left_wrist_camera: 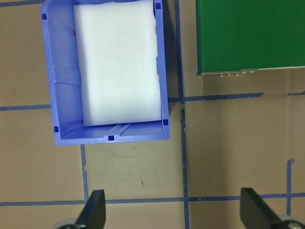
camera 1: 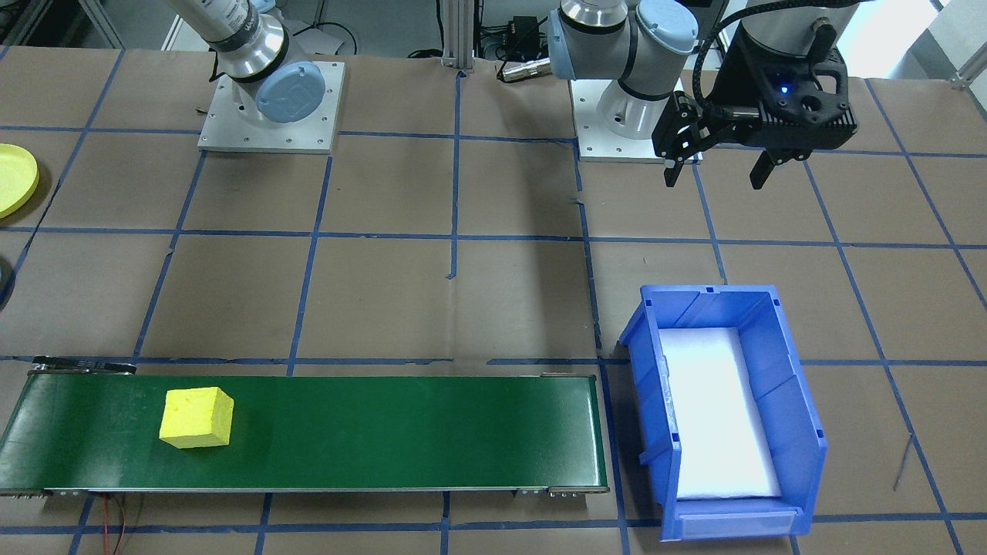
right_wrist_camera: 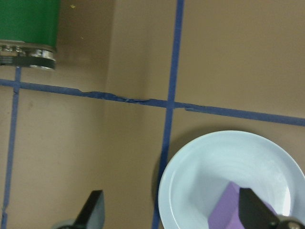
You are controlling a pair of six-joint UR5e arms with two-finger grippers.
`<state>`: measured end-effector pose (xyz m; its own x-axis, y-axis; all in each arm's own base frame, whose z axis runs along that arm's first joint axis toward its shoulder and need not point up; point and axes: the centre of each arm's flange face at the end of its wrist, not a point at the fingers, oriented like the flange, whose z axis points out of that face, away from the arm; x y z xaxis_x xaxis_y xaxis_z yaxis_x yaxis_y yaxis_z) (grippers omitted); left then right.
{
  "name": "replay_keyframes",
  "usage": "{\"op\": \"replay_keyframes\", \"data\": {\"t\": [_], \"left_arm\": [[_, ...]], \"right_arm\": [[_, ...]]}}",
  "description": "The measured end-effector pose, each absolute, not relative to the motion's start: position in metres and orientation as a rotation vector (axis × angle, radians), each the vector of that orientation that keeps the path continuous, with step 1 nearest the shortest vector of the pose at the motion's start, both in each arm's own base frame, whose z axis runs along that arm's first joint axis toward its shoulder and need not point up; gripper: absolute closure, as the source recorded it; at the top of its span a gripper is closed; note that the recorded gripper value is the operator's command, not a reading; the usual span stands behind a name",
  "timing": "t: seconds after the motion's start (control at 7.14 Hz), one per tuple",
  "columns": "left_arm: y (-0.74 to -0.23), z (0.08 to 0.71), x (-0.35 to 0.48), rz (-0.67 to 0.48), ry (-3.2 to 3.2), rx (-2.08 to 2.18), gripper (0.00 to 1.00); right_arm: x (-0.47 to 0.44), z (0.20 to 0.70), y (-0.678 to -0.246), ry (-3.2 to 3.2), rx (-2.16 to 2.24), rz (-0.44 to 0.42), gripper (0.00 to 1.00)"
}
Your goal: Move block left to right into plate
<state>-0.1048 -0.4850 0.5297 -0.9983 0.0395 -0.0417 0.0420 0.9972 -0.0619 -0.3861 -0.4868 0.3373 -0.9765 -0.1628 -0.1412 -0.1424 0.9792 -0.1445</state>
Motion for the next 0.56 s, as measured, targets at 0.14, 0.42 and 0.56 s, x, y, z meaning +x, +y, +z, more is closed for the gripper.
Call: {"op": "replay_keyframes", "data": {"t": [0.14, 0.42, 0.56], "left_arm": [[-0.485, 0.53, -0.104, -0.099, 3.099, 0.06, 0.0], [-0.485, 0.53, -0.104, -0.099, 3.099, 0.059, 0.0], [-0.485, 0.53, -0.104, -0.095, 3.099, 0.06, 0.0]], "right_arm": [[-0.337, 0.359, -0.515, 2.986, -0.301, -0.218, 0.0], [-0.236, 0.379, -0.563, 2.967, -0.496, -0.237, 0.0], [-0.192, 0.381, -0.58, 2.953, -0.519, -0.237, 0.0]]}}
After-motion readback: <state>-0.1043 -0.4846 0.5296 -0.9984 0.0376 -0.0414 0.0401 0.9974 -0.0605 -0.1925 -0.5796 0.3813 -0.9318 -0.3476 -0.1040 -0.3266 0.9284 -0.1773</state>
